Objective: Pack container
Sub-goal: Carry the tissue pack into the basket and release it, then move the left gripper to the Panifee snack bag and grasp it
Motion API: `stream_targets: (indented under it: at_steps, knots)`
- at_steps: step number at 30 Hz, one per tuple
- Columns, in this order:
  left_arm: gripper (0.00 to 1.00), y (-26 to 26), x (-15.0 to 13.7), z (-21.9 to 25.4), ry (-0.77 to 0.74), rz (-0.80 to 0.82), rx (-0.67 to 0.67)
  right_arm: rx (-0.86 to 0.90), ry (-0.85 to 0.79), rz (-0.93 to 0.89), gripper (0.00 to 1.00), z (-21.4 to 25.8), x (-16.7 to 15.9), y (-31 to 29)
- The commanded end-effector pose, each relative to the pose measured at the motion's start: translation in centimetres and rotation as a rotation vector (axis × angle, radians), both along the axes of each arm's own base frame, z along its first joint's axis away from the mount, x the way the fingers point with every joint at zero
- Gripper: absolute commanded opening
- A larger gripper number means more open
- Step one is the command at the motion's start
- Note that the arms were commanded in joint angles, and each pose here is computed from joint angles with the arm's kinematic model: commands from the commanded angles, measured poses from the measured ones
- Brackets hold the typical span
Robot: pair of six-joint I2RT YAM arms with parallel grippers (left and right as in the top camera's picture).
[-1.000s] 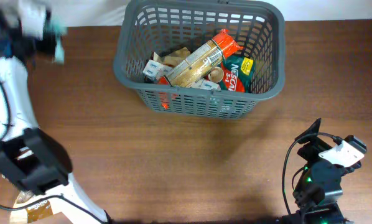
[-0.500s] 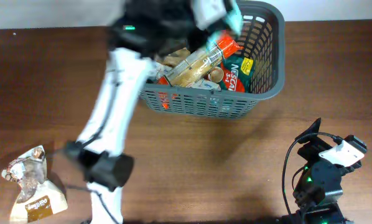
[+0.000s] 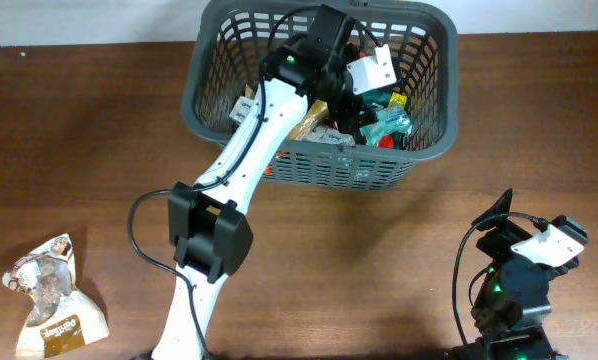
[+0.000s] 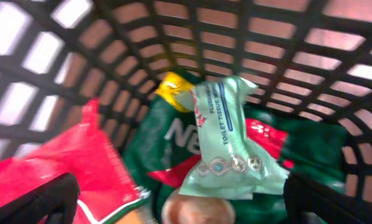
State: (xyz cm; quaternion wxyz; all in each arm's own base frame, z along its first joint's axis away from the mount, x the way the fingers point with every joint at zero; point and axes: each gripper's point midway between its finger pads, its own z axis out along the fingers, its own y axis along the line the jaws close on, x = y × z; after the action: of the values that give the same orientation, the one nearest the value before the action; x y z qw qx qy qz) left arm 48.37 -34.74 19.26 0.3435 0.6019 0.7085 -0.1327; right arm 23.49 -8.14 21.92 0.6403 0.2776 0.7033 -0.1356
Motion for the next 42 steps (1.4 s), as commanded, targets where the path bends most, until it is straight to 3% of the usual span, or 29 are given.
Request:
stream_targets:
  at_steps: [1,4,8,12,13,18,23,29,33,36,37,40,42]
  knots:
    - [0.99,6.0,3.0,12.4,-0.206,0.237,-0.112,0.007,-0.031,0.014,0.99,1.1,0.0,0.2]
    - [0.99,14.8,4.8,19.7,-0.272,0.535,-0.228,0.007,-0.028,0.014,0.99,1.1,0.0,0.2]
    - [0.96,29.1,4.7,20.4,-0.204,0.964,-0.203,0.006,-0.02,0.014,0.99,0.9,0.0,0.2]
    - [0.89,41.6,0.9,16.0,0.004,1.301,-0.103,0.01,-0.017,0.037,0.99,0.8,0.2,0.6]
    - [0.83,44.2,-0.5,14.9,0.058,1.361,-0.077,0.011,-0.017,0.045,0.99,0.8,0.3,0.7]
    - [0.66,51.6,-7.3,12.0,0.292,1.589,-0.059,0.012,-0.017,0.05,0.99,0.8,0.3,0.8]
    - [0.52,54.0,-12.7,13.4,0.405,1.659,-0.224,0.012,-0.017,0.05,0.99,0.8,0.3,0.8]
    - [0.52,53.6,-20.5,16.9,0.311,1.768,-0.275,0.013,-0.02,0.051,0.99,0.8,0.3,0.8]
    - [0.52,50.9,-24.7,16.6,0.253,1.796,-0.231,0.016,-0.021,0.063,0.99,0.9,0.4,1.0]
    - [0.53,48.9,-27.8,14.5,0.203,1.812,-0.104,0.022,-0.019,0.099,0.99,0.8,0.7,1.5]
    - [0.55,47.7,-30.0,12.6,0.158,1.812,-0.007,0.024,-0.02,0.106,0.99,0.8,0.8,1.6]
    - [0.65,46.1,-33.6,8.7,0.038,1.8,0.076,0.026,-0.02,0.121,0.99,0.8,0.9,1.9]
    - [0.82,45.7,-35.0,5.7,-0.05,1.771,0.099,0.032,-0.022,0.153,0.99,0.8,1.1,2.4]
